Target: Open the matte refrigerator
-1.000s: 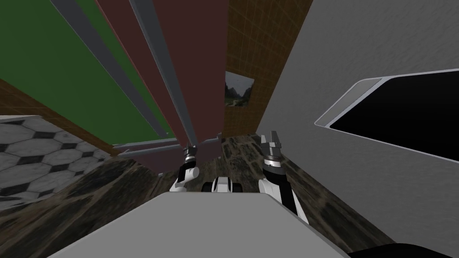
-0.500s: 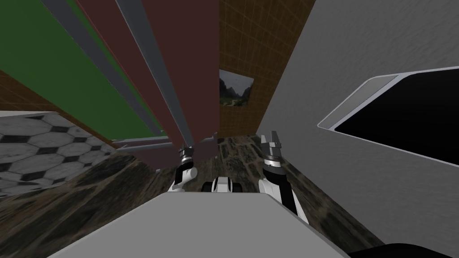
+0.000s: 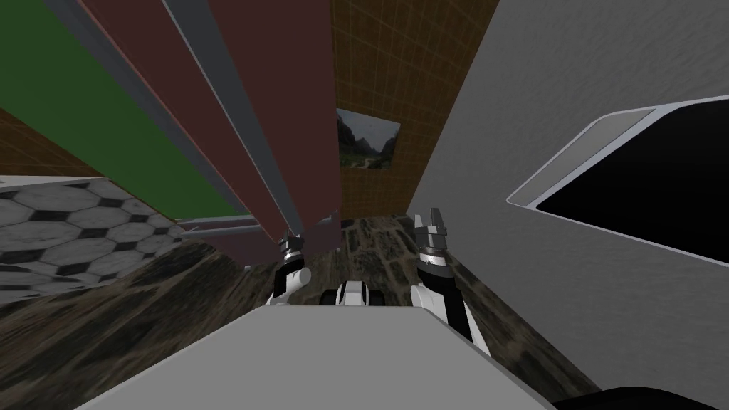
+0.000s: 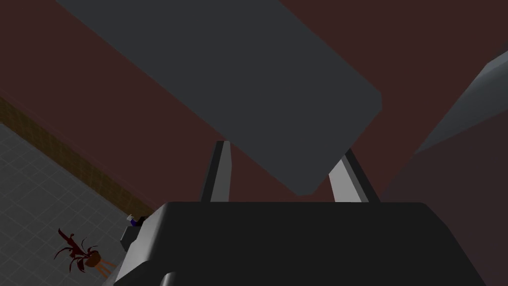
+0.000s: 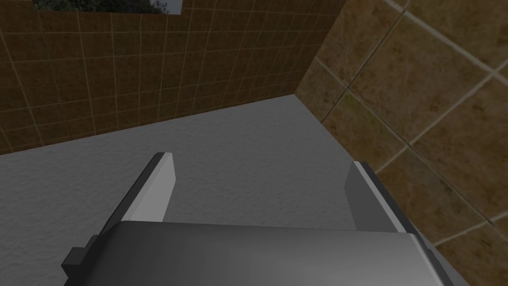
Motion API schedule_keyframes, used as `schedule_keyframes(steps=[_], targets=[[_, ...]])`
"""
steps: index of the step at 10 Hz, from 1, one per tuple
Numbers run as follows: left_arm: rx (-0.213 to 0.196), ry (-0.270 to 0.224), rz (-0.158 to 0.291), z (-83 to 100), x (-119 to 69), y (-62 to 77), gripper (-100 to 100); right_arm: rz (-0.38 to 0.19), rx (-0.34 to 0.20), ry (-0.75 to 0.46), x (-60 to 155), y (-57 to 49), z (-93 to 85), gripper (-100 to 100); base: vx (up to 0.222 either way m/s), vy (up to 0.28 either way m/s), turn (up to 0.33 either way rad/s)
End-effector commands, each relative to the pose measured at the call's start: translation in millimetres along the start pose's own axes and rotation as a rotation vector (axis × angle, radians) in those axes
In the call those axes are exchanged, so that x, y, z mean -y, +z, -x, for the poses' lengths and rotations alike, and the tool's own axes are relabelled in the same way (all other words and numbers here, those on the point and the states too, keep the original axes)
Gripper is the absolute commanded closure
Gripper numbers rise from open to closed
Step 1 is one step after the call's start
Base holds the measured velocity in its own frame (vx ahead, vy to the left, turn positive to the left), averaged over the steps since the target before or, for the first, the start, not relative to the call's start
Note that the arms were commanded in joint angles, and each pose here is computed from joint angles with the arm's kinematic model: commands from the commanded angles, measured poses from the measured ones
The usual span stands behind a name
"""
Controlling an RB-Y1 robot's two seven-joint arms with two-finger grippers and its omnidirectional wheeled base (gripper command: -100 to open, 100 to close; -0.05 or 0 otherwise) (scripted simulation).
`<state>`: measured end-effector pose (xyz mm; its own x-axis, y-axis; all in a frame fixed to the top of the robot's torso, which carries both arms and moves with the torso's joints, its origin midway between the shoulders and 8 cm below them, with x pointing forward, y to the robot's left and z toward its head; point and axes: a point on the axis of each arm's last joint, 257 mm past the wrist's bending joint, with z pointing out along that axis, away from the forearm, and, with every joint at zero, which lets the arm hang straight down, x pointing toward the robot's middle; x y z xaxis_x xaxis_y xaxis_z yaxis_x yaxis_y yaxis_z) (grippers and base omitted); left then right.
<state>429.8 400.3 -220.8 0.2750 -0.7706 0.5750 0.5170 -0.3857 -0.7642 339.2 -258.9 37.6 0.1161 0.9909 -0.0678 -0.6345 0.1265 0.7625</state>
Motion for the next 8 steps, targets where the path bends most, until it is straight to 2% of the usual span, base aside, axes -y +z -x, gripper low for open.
schedule_keyframes(steps=[1,2,4,5,8], targets=[[0.045,0.017,-0.057,23.9,26.2,1.4,100,0.000,0.000,0.000,0.0,0.0,0.0,0,0.149,-0.311,0.157],[0.045,0.017,-0.057,23.9,26.2,1.4,100,0.000,0.000,0.000,0.0,0.0,0.0,0,0.099,-0.214,0.104],[0.083,0.031,-0.096,42.8,45.0,-0.5,100,0.000,0.000,0.000,0.0,0.0,0.0,0,0.053,-0.228,0.062],[0.083,0.031,-0.096,42.8,45.0,-0.5,100,0.000,0.000,0.000,0.0,0.0,0.0,0,0.070,-0.216,0.068],[0.139,0.054,-0.153,70.2,74.0,-5.1,100,0.000,0.000,0.000,0.0,0.0,0.0,0,0.111,-0.255,0.100]])
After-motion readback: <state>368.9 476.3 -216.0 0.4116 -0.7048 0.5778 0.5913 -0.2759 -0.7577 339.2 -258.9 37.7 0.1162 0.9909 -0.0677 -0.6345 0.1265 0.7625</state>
